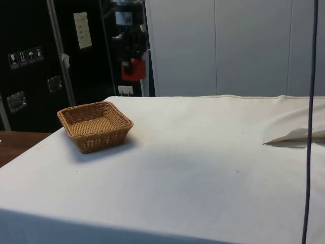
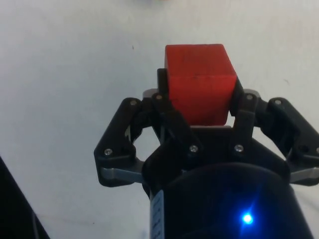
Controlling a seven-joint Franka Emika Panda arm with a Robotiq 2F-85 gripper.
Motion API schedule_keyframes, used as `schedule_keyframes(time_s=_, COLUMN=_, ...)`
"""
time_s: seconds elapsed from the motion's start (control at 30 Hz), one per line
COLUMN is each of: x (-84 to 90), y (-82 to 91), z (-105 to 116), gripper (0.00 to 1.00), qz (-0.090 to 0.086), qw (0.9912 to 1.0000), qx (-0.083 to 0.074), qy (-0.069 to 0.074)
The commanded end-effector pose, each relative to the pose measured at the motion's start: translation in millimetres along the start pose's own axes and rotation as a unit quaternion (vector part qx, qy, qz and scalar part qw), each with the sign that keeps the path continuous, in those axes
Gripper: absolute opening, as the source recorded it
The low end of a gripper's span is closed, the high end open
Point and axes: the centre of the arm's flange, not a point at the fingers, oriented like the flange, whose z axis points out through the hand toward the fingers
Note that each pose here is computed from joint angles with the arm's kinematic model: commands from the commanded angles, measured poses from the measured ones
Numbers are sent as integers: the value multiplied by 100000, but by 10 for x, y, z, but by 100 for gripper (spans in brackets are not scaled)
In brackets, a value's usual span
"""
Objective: Pick up the cube and place it into the basket.
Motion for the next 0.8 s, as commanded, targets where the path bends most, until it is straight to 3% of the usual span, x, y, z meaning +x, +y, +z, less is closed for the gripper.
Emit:
schedule_keyframes(time_s=0.0, x=53, y=-36, z=-9, gripper=0, qz=-22, qw=99998, qx=581, qy=-320)
schedule_keyframes(time_s=0.5, x=592, y=-223, z=-8, gripper=0, qz=284, qw=99990, qx=1049, qy=856)
schedule_keyframes(time_s=0.53, x=558, y=-203, z=-13, gripper=0, qz=284, qw=99991, qx=519, qy=1240)
schedule_keyframes(time_s=0.57, x=623, y=-232, z=4, gripper=0, qz=320, qw=99990, qx=1059, qy=872)
schedule_keyframes(time_s=0.77, x=841, y=-268, z=95, gripper=0, qz=489, qw=99984, qx=973, qy=1434)
